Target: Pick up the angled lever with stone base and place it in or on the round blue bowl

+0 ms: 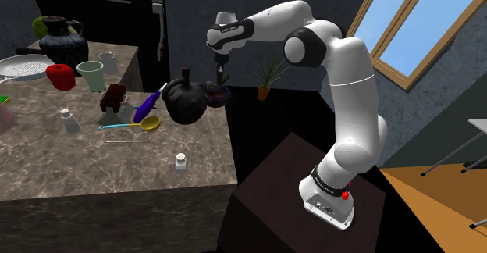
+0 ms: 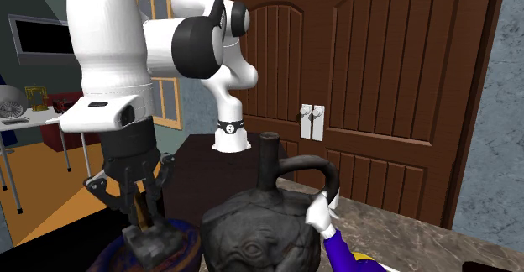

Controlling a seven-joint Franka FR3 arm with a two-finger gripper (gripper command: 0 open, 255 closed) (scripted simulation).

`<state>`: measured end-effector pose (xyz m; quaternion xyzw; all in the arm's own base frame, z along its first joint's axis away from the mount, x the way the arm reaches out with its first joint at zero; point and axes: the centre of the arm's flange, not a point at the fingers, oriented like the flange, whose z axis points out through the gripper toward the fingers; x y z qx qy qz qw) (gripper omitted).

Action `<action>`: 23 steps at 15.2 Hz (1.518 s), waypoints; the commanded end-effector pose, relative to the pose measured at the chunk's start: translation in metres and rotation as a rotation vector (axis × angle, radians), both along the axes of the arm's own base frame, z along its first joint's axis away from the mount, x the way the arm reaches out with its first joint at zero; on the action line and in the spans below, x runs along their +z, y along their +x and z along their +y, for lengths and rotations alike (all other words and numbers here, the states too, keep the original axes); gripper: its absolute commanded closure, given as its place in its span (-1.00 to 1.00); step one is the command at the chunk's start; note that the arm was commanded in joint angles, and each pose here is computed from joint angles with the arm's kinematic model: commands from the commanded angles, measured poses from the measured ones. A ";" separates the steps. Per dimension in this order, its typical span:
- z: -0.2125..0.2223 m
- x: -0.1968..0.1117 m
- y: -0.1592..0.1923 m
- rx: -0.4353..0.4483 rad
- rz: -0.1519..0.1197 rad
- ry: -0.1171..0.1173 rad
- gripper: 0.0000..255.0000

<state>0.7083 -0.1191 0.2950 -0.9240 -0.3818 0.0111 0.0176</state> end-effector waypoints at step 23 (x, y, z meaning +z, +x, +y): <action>-0.001 0.048 0.002 0.000 0.001 0.000 -1.00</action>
